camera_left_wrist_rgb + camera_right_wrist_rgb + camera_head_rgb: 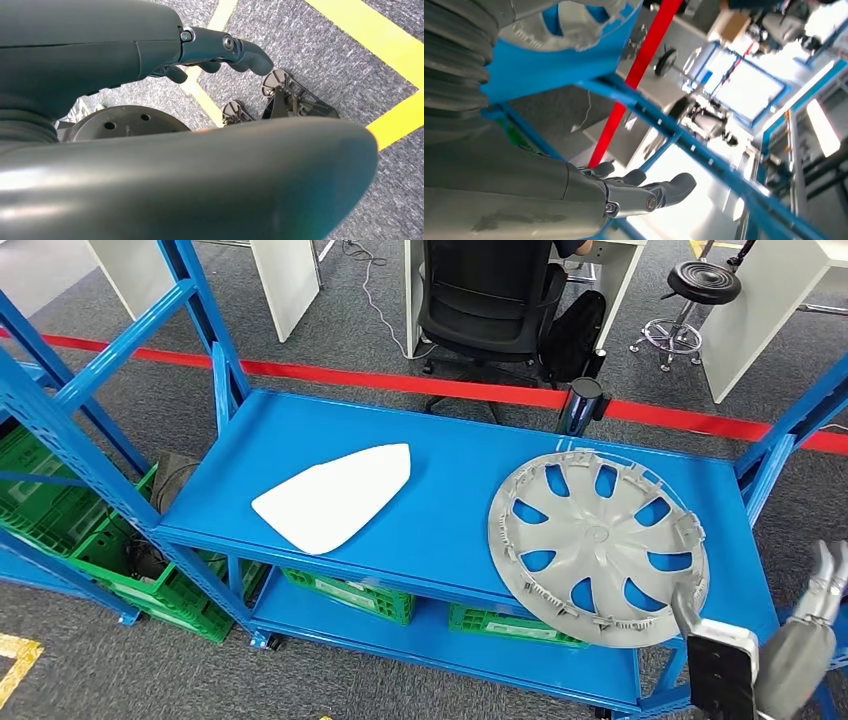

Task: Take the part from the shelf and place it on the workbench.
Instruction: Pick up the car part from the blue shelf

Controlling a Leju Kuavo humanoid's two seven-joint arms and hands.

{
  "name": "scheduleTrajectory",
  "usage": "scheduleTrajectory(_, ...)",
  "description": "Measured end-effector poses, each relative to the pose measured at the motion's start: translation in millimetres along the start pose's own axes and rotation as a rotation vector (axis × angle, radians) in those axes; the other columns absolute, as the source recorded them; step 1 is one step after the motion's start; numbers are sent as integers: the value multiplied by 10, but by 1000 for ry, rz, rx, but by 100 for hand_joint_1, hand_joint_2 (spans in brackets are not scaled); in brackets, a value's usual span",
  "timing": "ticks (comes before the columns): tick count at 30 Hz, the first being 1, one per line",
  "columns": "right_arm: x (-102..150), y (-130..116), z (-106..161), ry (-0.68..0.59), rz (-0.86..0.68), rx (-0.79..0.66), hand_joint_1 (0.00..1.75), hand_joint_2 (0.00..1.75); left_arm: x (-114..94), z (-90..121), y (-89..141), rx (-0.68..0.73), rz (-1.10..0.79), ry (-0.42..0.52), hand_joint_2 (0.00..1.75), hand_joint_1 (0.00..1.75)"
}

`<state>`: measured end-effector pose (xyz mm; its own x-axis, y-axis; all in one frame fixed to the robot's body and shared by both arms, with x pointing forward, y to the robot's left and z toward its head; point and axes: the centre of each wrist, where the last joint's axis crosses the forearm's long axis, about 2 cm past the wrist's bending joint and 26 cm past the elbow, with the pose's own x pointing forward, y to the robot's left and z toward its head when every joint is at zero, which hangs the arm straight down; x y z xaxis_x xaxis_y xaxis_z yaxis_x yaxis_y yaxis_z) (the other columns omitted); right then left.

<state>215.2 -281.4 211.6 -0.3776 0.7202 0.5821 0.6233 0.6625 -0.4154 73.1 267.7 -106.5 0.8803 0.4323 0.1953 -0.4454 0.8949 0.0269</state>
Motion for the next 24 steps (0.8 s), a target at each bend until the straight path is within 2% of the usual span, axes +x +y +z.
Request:
scheduleTrajectory(13, 283, 118, -131, -13, 42, 283, 0, 175, 21, 0, -9, -1, 5, 14, 0, 0)
scheduleTrajectory(24, 396, 188, -53, 25, 234, 466, 0, 175, 33, -1, -9, 7, 10, 28, 0, 0)
